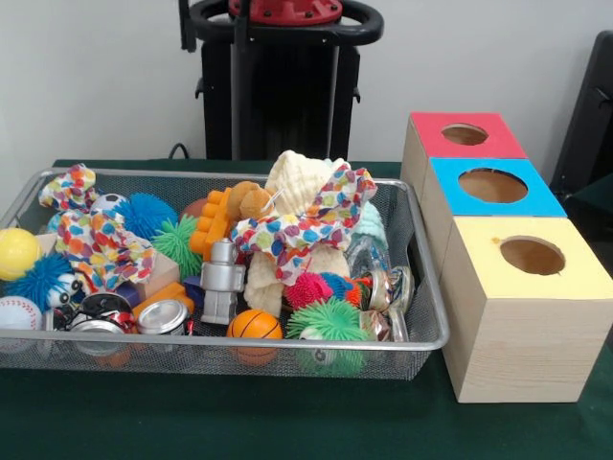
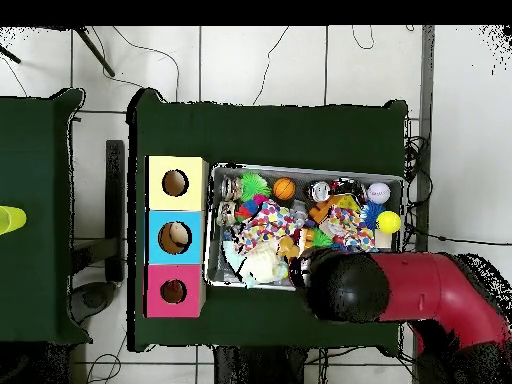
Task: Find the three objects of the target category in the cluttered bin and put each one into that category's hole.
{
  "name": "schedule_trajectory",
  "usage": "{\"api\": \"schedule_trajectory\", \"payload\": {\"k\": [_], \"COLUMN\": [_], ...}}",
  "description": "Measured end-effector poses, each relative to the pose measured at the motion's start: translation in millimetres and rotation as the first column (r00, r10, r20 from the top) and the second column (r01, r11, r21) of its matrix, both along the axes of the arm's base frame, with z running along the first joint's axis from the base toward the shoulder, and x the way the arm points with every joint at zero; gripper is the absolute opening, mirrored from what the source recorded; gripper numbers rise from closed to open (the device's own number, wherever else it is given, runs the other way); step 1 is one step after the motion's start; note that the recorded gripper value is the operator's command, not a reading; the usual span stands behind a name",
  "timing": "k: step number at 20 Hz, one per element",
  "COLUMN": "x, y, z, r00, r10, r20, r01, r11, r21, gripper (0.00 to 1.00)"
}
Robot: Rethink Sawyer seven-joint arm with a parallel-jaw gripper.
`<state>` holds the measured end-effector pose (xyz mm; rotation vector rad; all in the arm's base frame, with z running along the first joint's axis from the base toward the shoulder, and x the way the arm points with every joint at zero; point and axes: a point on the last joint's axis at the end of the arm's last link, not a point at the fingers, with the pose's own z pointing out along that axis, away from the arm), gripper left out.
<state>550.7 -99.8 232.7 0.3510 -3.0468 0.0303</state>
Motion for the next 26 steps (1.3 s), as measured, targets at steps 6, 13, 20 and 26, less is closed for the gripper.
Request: {"api": "schedule_trajectory", "payload": {"k": [6, 13, 20, 26], "x": [5.9, 7.1, -5.6, -18.3], "y": [39.0, 69.9, 65.9, 51.7], "z": [-34.7, -80.5, -105.1, -119.0], "r00": [0.9789, 0.9251, 0.9186, 0.9269], "r10": [0.192, 0.341, 0.366, 0.357], "r20": [0.071, 0.166, 0.149, 0.115], "r01": [-0.188, -0.334, -0.359, -0.351], "r11": [0.9805, 0.9399, 0.9306, 0.9336], "r21": [-0.058, -0.07, -0.07, -0.073], "gripper": [1.0, 1.0, 1.0, 1.0]}}
